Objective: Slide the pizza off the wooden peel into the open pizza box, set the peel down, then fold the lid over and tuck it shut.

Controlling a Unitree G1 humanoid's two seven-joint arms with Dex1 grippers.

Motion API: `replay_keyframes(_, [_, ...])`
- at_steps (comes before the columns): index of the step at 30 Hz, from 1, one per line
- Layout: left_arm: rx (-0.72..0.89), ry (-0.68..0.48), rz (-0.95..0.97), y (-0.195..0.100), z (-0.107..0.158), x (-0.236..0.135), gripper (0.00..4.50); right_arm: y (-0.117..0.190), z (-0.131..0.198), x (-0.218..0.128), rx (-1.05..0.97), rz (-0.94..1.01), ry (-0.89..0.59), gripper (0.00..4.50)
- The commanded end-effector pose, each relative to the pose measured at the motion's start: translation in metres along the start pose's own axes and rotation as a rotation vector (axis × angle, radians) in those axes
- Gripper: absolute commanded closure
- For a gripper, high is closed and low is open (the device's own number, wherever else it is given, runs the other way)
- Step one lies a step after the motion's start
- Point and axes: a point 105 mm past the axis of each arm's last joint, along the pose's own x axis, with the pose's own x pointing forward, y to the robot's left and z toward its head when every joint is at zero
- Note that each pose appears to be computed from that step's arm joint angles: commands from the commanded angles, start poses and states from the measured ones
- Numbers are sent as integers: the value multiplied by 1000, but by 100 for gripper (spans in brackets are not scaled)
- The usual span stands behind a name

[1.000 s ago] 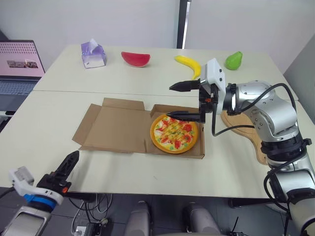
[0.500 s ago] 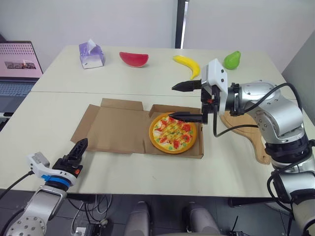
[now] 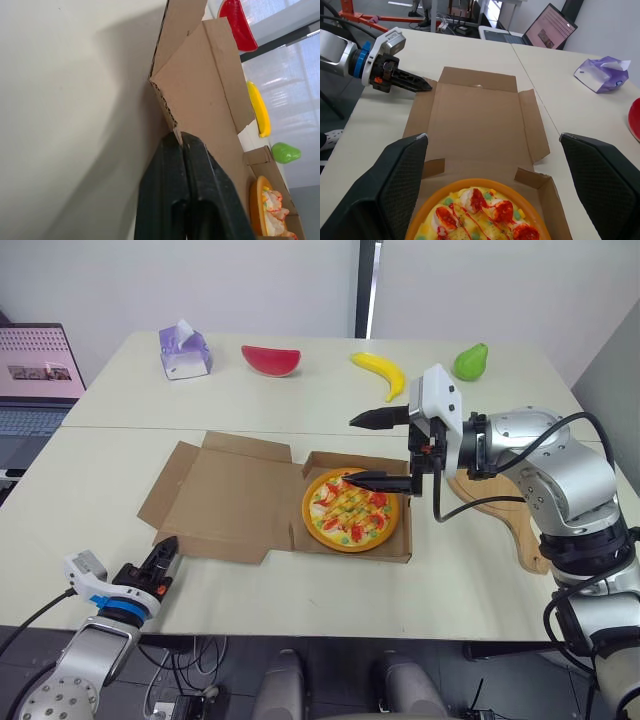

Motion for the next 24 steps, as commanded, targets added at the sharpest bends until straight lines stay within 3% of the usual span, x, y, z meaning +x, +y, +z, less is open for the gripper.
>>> replay_keyframes(1, [24, -43, -23, -8, 13, -4, 448, 0, 11, -5, -43, -19, -31, 0])
replay_keyframes(5, [45, -50, -51, -15, 15, -3, 448, 0, 10, -4, -39, -18, -33, 0])
replay_keyframes(9, [180, -69, -115, -38, 26, -3, 448, -12, -2, -8, -28, -67, -5, 0])
replay_keyframes(14, [571, -57, -227, -90, 42, 9, 448, -33, -34, -21, -6, -133, 49, 0])
replay_keyframes(19, [772, -53, -356, -132, 46, 26, 450, -60, -68, -32, -54, -238, 159, 164])
replay_keyframes(24, [870, -53, -493, -166, 39, 44, 450, -78, -111, -42, -101, -305, 293, 343])
